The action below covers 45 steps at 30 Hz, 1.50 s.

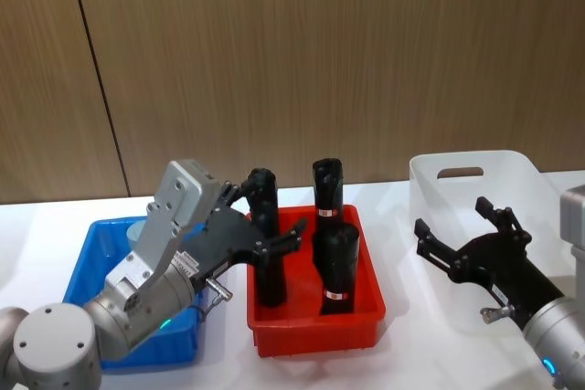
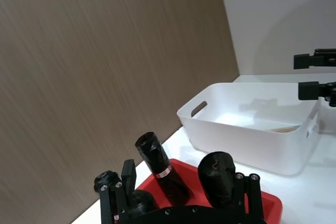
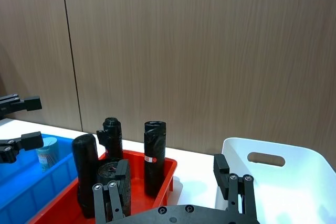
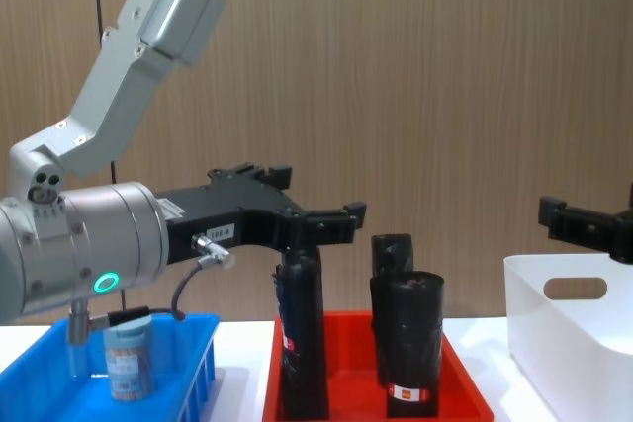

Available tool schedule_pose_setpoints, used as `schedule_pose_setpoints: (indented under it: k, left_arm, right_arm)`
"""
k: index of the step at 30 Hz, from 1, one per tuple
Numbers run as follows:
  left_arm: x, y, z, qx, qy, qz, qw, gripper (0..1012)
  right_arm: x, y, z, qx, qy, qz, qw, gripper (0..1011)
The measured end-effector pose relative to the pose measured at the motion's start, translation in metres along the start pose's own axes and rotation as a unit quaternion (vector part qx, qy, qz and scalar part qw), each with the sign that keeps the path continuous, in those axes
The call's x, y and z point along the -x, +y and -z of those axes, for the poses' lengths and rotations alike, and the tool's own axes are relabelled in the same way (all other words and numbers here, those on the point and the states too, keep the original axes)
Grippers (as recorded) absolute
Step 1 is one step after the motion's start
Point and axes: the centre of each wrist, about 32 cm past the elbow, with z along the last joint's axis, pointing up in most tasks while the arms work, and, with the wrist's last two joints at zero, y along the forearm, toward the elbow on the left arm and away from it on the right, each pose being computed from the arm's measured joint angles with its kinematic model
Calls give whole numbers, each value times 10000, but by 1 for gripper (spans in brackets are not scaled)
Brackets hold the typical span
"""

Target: Pick the cotton swabs from the blue box and place them into the white box.

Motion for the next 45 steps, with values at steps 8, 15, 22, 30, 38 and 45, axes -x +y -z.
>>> schedule_pose_setpoints:
  k: [8,15,22,30,38,45]
  left_arm:
    - [143,41,-7,4,-9,-421,9991,1004]
    - [261,78,-15,9,-12,-765,9971,1004]
    - [377,116,-30,21,-15,-1105,9939,1004]
    - [478,151,-46,32,-13,-1415,9899,1004]
    - [504,160,-51,34,-10,-1495,9888,1004]
    - [505,160,-51,35,-8,-1498,9887,1004]
  right_arm:
    - [0,0,0,0,0,-1,10000,1001]
    - [0,0,0,1,0,-1,10000,1002]
    - [-1,0,0,0,-1,0,10000,1002]
    - [0,0,0,0,0,0,10000,1002]
    - [-1,0,0,1,0,0,10000,1002]
    - [0,0,0,1,0,0,10000,1002]
